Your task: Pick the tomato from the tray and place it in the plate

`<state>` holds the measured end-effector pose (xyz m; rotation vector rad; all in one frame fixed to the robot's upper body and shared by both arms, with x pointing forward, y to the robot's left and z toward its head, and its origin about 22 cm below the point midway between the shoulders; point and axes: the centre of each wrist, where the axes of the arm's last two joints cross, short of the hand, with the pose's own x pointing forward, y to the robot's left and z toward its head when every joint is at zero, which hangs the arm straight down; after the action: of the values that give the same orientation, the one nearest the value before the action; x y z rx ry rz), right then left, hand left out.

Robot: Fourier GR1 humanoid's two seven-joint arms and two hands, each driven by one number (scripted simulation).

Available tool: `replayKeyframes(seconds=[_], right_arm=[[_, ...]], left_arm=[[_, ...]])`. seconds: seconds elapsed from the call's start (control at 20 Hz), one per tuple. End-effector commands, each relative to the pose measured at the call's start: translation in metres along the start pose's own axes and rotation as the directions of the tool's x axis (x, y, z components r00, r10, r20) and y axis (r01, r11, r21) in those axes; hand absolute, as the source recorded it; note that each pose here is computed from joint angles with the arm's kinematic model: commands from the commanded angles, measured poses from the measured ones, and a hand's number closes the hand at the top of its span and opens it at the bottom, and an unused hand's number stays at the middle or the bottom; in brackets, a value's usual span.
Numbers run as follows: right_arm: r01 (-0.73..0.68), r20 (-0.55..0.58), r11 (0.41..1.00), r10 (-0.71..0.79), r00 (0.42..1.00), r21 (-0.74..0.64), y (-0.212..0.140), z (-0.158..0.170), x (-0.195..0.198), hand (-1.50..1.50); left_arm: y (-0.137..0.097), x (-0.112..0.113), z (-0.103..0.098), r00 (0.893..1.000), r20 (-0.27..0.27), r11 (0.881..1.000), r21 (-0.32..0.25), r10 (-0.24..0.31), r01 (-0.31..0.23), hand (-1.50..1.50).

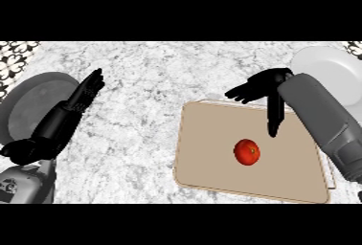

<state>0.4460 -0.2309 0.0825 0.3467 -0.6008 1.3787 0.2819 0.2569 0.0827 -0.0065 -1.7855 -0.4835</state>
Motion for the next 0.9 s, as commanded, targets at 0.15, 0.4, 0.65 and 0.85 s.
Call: replayKeyframes(seconds=[0.15,0.4,0.65,0.85], right_arm=[[-0.058,0.021,0.986,0.056,0.998,0.159,0.015,-0.018,-0.01,-1.5],[-0.081,0.0,0.977,0.082,0.997,0.199,0.032,-0.046,-0.014,-1.5],[-0.089,0.015,0.968,0.088,0.996,0.234,0.046,-0.055,-0.027,-1.5],[-0.098,0.001,0.953,0.102,0.995,0.288,0.054,-0.068,-0.022,-1.5]], left_arm=[[-0.013,0.004,-0.011,1.0,-0.001,1.0,0.012,-0.01,0.01,0.0],[-0.002,-0.006,0.002,1.0,0.0,1.0,0.007,0.0,0.0,0.0],[-0.003,-0.006,0.004,1.0,0.006,0.999,0.027,-0.025,0.025,0.0],[-0.002,-0.006,0.012,1.0,-0.002,1.0,0.011,0.006,-0.006,0.0]])
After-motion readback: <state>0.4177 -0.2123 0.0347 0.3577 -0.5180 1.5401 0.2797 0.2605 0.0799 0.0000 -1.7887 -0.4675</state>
